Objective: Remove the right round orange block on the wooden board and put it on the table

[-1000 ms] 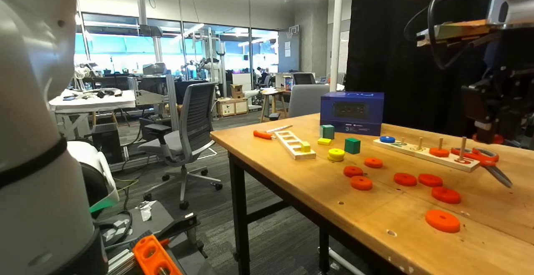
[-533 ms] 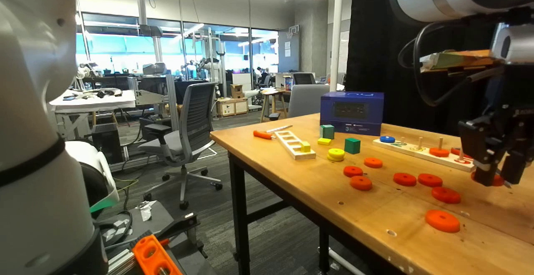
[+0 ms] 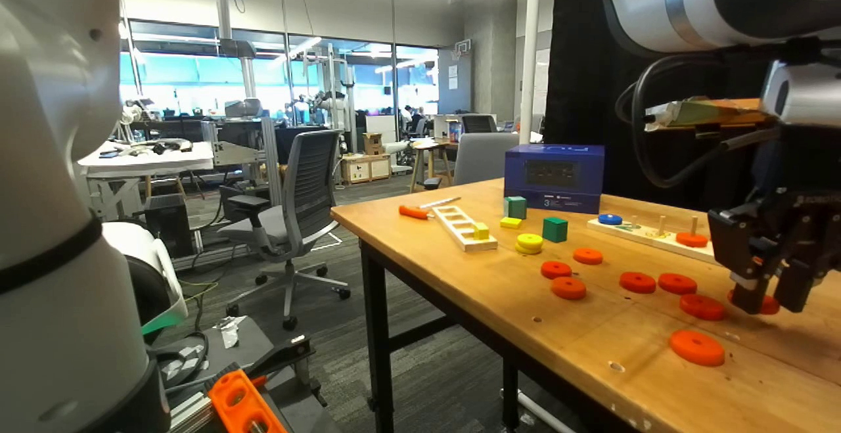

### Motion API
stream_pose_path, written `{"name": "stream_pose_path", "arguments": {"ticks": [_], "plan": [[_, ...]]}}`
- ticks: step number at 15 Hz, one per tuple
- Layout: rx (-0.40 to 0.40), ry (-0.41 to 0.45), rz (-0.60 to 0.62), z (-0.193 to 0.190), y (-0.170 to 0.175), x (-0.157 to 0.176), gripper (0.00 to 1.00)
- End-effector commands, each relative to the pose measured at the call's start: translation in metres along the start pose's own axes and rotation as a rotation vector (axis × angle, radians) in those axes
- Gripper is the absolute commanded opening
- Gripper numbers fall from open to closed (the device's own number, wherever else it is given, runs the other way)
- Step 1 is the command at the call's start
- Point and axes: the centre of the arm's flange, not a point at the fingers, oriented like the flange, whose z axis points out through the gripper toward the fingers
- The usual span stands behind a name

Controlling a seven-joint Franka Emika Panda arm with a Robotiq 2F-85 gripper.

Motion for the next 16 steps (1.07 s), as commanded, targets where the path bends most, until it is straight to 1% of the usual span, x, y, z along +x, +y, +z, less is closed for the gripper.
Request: {"name": "stream_pose_path", "arguments": {"ticks": [1,2,5,6,8,11,14,16], "plan": [[0.028,-0.029,-0.005,-0.002,0.007,0.006,0.65],[0.029,-0.031,-0.005,-0.002,0.008,0.007,0.7],[0.03,-0.036,-0.004,-0.001,0.01,0.011,0.95],[0.031,-0.037,-0.004,-0.002,0.011,0.012,0.99],[0.034,-0.04,-0.012,-0.01,0.016,0.014,1.0],[0.038,-0.04,-0.093,-0.041,0.034,0.005,1.0],[0.049,-0.049,-0.254,-0.085,0.066,-0.011,1.0],[0.029,-0.039,-0.369,-0.109,0.089,-0.026,1.0]]}}
